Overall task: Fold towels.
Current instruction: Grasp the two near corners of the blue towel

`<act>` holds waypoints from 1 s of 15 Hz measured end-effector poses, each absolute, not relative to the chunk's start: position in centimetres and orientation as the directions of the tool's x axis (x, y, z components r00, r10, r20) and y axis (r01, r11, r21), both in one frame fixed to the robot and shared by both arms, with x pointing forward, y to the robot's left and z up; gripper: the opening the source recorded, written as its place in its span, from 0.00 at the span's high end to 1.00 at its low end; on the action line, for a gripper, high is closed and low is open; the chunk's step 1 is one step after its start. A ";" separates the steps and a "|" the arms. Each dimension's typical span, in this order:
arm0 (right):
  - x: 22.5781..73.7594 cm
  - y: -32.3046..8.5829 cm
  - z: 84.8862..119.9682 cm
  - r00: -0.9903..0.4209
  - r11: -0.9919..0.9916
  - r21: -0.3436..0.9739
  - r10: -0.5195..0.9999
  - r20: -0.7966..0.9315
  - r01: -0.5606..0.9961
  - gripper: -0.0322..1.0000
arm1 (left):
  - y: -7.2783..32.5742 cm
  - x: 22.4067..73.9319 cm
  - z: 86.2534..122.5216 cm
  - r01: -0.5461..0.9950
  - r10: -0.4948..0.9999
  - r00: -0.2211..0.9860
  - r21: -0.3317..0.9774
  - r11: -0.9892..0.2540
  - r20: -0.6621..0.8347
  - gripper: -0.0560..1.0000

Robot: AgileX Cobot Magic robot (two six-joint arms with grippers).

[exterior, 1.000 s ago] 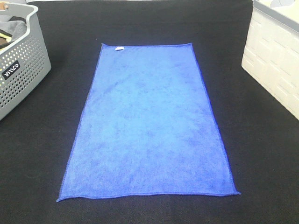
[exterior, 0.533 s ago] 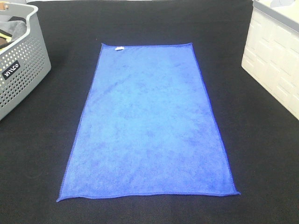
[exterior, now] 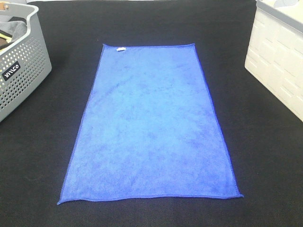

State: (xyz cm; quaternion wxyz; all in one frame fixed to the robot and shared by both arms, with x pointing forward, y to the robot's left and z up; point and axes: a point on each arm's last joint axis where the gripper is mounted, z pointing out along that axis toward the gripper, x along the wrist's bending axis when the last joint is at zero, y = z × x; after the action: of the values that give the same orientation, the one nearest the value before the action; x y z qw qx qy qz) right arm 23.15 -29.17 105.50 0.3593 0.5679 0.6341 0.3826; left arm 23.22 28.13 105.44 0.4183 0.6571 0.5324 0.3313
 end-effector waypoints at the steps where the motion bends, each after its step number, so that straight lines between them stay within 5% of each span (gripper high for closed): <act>1: 23.2 -29.2 105.5 -0.097 0.062 0.893 0.995 -0.021 0.445 0.10 | 28.1 23.2 105.4 0.422 0.977 0.214 0.903 -0.083 -0.010 0.19; 15: 23.2 -29.2 105.5 -0.097 0.062 0.893 0.995 -0.021 0.445 0.10 | 28.1 23.2 105.4 0.422 0.977 0.214 0.903 -0.083 -0.010 0.19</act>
State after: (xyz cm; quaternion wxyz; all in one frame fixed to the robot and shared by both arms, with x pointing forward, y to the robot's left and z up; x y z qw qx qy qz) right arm 23.15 -29.17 105.50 0.3593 0.5679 0.6341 0.3826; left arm 23.22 28.13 105.44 0.4183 0.6571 0.5324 0.3313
